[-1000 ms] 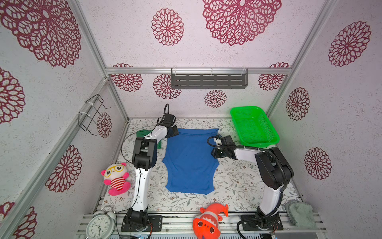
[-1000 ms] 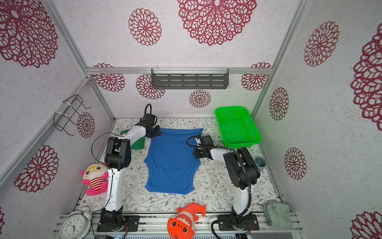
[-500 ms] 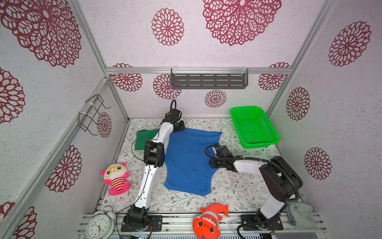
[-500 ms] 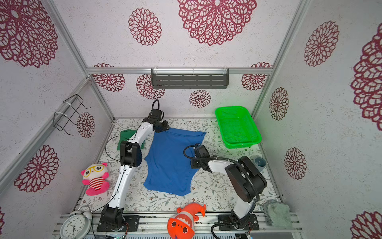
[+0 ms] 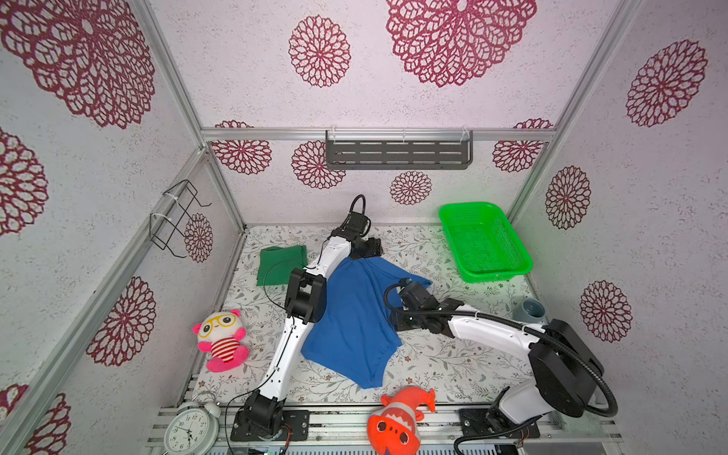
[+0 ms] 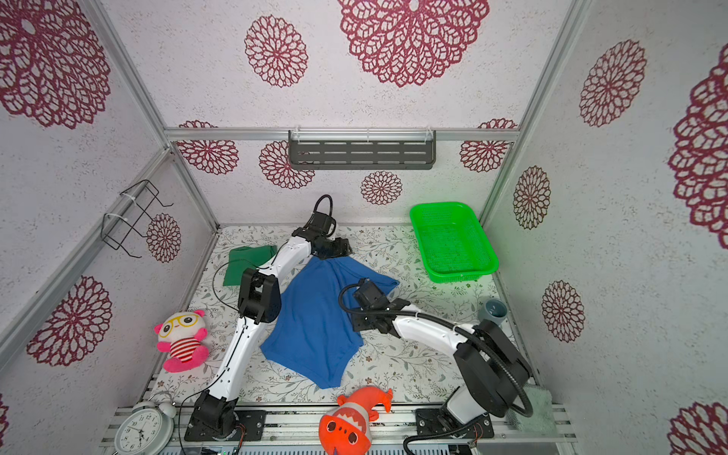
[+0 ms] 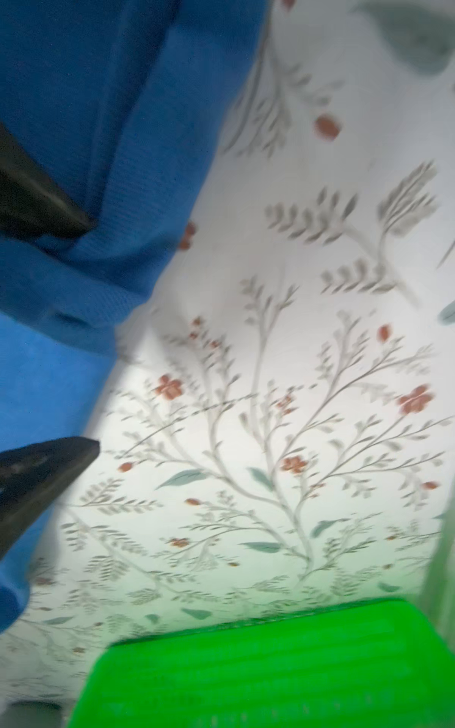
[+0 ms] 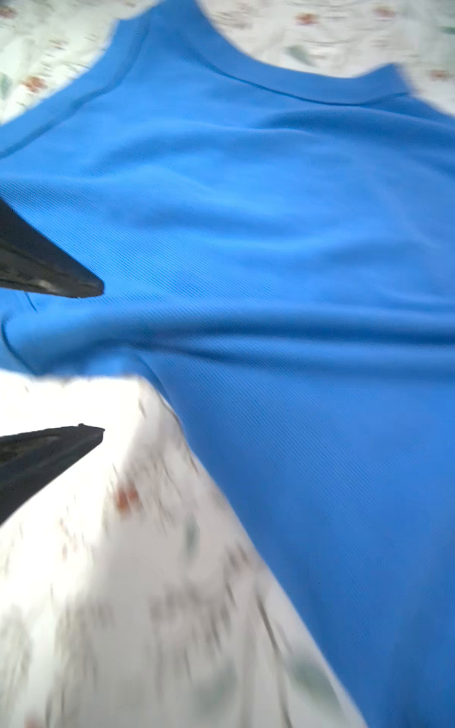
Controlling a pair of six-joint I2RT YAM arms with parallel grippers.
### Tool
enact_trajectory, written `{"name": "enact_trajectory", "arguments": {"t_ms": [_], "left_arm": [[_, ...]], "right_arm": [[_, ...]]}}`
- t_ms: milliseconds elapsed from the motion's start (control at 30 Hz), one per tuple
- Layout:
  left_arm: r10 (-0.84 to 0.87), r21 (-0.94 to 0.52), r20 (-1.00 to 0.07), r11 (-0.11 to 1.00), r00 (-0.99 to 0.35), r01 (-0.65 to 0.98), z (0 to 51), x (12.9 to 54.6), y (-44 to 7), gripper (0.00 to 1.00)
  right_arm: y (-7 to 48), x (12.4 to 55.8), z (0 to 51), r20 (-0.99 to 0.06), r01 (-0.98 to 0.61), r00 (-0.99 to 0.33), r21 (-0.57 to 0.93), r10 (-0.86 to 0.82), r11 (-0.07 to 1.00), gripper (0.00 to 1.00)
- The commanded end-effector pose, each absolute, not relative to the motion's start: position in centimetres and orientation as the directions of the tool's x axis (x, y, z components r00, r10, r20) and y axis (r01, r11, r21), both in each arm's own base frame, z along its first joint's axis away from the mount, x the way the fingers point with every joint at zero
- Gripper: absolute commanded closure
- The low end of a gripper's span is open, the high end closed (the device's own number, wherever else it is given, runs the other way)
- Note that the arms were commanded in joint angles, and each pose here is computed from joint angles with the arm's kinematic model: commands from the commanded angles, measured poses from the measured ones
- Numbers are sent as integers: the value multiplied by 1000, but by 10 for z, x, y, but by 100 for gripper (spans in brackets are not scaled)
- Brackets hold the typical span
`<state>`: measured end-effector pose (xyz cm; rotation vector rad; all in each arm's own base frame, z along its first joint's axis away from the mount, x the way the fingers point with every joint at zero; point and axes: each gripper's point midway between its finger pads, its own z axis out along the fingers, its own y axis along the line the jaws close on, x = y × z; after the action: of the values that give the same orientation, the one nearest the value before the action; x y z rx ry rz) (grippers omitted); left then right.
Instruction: Fold and stack the tank tops
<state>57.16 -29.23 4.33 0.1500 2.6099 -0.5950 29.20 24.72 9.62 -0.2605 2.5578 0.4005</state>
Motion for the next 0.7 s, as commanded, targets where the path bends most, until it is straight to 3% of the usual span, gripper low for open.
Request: {"name": "enact_trajectory", "arguments": {"t_ms": [0, 167, 367, 533, 667], "left_arm": [[37, -292, -641, 912, -766, 289, 161, 571, -267, 13], [-22, -238, -691, 951, -723, 198, 203, 529, -220, 11], [-165, -277, -557, 961, -814, -5, 149, 458, -165, 21], [-310, -401, -447, 908, -839, -122, 98, 400, -167, 32], [-330, -377, -389, 909, -860, -179, 54, 383, -163, 36]], "right_arm": [[211, 321, 115, -589, -250, -795, 104, -143, 963, 45], [208, 379, 120, -641, -247, -761, 145, -99, 958, 50], [227, 426, 103, -623, -288, -771, 153, -134, 945, 59], [228, 445, 75, -580, -280, -802, 156, -142, 947, 63], [212, 443, 50, -544, -220, -833, 157, -101, 963, 65]]}}
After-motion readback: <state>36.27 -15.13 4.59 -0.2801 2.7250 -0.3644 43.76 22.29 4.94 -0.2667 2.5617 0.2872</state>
